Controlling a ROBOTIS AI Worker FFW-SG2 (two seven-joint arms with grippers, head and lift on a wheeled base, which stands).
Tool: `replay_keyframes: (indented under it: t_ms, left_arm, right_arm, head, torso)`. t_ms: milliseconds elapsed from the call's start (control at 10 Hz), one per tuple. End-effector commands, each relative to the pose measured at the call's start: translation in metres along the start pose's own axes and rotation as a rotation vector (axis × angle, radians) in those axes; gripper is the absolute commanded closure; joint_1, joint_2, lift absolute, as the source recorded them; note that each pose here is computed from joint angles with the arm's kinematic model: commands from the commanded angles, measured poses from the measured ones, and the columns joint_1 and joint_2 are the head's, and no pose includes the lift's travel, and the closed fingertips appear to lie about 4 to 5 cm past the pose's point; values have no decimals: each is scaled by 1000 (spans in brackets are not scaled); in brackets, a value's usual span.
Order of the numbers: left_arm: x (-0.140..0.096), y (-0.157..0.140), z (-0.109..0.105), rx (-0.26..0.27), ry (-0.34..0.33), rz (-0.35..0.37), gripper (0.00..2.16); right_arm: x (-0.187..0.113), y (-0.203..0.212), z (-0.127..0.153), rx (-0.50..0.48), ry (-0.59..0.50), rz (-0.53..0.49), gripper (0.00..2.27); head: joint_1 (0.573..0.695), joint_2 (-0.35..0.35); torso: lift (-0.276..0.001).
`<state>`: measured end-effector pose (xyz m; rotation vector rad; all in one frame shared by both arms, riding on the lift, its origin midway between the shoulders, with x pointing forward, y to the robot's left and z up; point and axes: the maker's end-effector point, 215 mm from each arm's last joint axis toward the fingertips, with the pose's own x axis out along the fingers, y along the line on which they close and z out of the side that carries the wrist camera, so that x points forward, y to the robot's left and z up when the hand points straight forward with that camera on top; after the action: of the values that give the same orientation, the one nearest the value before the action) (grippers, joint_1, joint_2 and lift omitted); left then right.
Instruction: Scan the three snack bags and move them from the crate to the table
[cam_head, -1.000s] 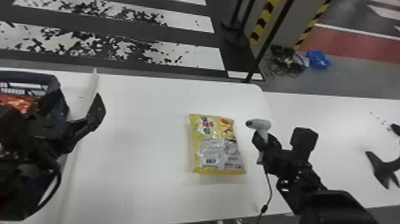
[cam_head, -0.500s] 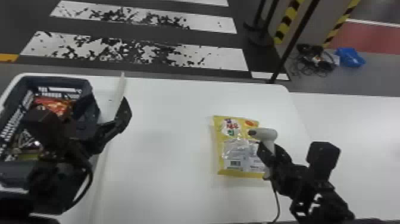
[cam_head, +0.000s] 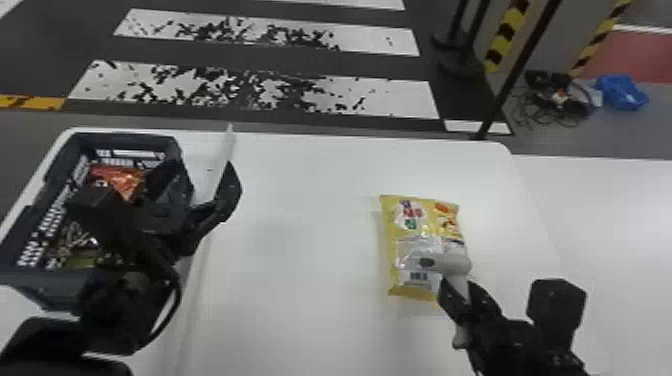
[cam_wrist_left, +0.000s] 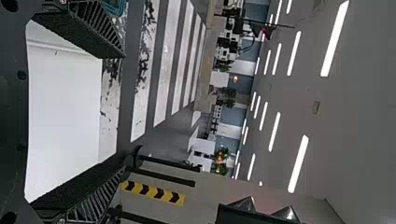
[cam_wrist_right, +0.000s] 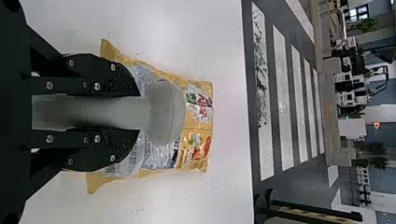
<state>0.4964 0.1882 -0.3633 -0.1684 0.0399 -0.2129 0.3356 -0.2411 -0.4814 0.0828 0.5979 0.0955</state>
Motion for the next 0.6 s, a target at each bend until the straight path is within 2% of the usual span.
replay_keyframes:
  t_ms: [0, 500]
  left_arm:
    - [-1, 0, 1, -2, -7, 1, 29]
    - [-11, 4, 4, -2, -25, 12, 29]
  right_arm:
    - [-3, 9, -10, 2, 14, 16, 2243]
    - [13, 17, -35, 3, 39, 25, 2243]
  head:
    - [695, -73]
    - [695, -50]
  torso:
    - [-62]
    - [-62]
